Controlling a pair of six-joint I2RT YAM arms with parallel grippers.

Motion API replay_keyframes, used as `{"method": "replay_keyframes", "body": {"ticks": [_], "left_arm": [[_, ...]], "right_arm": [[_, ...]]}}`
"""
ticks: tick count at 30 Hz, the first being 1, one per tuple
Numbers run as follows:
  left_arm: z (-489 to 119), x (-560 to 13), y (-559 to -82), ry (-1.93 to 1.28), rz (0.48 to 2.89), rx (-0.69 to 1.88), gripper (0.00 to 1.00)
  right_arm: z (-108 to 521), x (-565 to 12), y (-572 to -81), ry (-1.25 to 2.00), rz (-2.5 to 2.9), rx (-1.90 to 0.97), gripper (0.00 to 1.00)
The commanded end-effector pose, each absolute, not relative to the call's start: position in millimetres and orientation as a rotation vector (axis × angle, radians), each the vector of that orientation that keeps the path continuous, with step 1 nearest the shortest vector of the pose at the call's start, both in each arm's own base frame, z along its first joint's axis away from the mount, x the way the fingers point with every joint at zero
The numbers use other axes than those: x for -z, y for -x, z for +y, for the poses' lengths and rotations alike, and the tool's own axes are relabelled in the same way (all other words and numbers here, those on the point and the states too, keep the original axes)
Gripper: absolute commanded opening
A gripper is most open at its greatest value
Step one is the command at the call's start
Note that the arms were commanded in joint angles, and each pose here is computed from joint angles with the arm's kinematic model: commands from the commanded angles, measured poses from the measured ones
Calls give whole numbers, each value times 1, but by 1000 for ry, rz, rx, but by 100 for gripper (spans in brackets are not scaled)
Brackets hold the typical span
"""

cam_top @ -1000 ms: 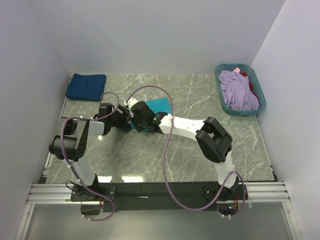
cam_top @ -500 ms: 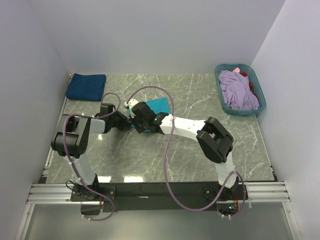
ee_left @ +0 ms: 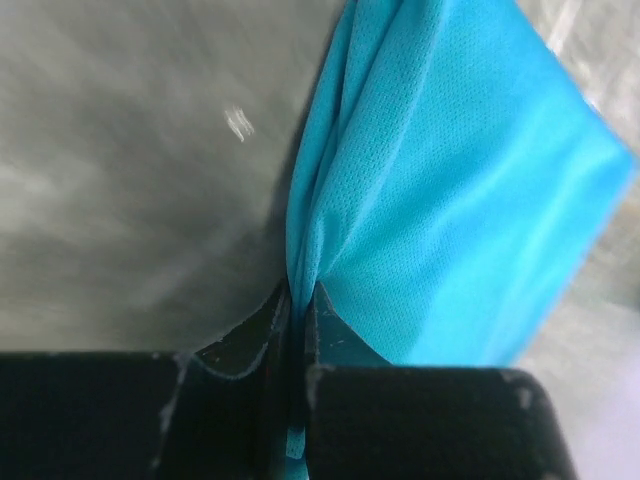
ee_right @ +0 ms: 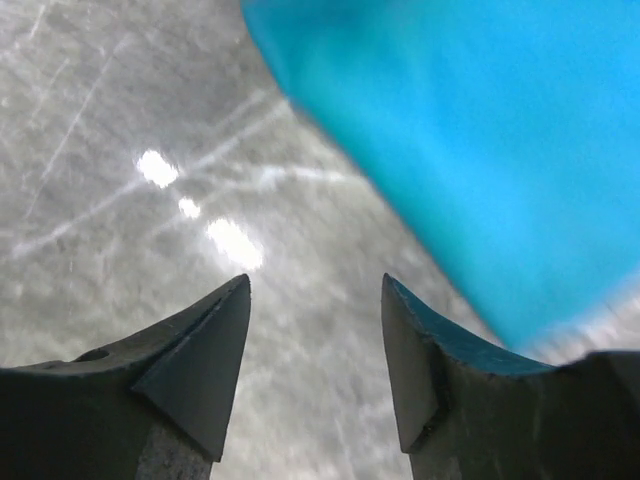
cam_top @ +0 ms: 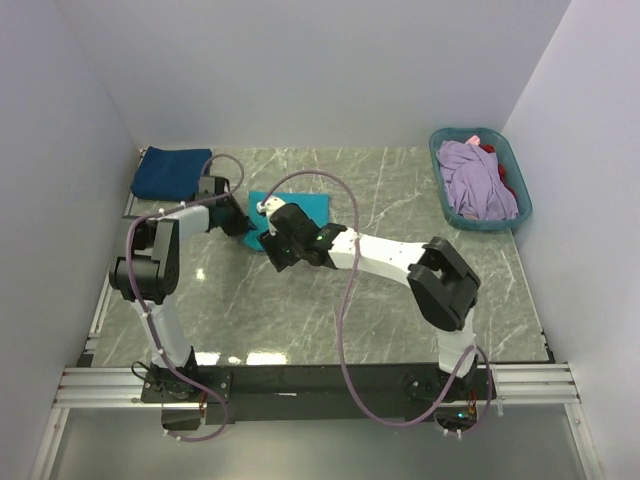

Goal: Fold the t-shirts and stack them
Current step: Neatly place the folded tshirt to the corner

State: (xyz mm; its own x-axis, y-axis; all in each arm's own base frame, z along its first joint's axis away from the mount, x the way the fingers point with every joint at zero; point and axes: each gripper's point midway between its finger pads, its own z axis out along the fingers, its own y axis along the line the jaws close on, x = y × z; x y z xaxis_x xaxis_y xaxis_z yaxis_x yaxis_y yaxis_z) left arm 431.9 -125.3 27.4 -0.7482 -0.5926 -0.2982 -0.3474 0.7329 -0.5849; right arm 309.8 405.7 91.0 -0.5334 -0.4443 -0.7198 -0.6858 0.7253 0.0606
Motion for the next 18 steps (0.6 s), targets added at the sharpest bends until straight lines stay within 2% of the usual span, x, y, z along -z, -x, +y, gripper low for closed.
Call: {"method": "replay_keyframes", "body": {"ticks": [1,10,18], "left_arm": [[-80,-34,-449,557,2506,370,1],[-12,-72,-510,383,2441,-123,1],[35,-113,-552,392,2317,-242,1]], "right_arm": [[381,-133,-310,757,2194,-433,63],[313,-128,-300,634,2271,-256,69],[267,-120,-280,533,2382,-226,79]]}}
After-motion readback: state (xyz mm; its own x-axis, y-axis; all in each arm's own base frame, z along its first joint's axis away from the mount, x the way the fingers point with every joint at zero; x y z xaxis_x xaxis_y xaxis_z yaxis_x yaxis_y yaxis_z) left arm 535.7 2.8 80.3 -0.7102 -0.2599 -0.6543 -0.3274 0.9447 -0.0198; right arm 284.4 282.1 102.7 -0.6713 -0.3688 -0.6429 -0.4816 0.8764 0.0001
